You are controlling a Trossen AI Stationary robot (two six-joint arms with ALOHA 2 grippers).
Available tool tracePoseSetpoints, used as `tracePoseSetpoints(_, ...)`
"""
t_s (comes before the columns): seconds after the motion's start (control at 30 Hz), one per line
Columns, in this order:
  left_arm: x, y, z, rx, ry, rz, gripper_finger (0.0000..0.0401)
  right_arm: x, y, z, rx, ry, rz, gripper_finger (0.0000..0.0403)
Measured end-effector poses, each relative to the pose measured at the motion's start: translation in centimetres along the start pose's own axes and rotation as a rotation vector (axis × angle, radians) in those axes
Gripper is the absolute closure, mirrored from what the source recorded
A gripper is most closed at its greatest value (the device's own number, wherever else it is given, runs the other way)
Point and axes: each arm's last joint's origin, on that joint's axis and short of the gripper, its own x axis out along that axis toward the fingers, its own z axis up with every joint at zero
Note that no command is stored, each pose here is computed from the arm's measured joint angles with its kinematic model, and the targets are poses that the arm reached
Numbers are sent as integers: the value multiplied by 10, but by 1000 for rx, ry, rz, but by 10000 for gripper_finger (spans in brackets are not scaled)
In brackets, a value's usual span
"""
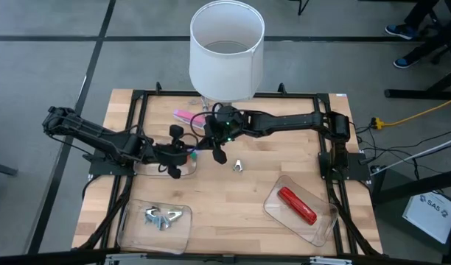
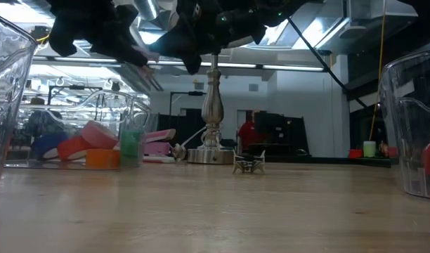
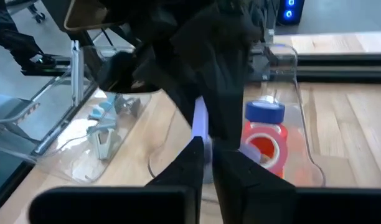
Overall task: Pick and place Stapler, Stapler remover, tape
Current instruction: Put the purple staple remover into the bottom left transparent bin
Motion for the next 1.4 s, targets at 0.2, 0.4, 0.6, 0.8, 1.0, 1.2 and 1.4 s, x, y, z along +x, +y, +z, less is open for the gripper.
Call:
tracePoseSetpoints(0.2,0,-1,1,-50,-20,-49,373,0,0,1,-2,-8,0,335)
tracePoseSetpoints(0.4,-4,-1,1,-124,-41,-113,373,0,0,1,-2,-8,0,291)
tracePoseSetpoints(0.6,-13,2,-2,-245,-62,-205,373,0,0,1,-6,-8,4,264)
tracePoseSetpoints(0.8,-26,6,-2,-431,-111,-347,373,0,0,-1,-63,6,-2,261)
tracePoseSetpoints(1.0,-40,1,-3,-545,-112,-517,373,0,0,-3,-107,27,0,261)
tracePoseSetpoints(1.2,-50,-5,-1,-669,-90,-693,368,0,0,-4,-138,39,1,261)
tracePoseSetpoints(1.4,-60,-20,1,-796,24,-899,370,0,0,-4,-146,38,0,261)
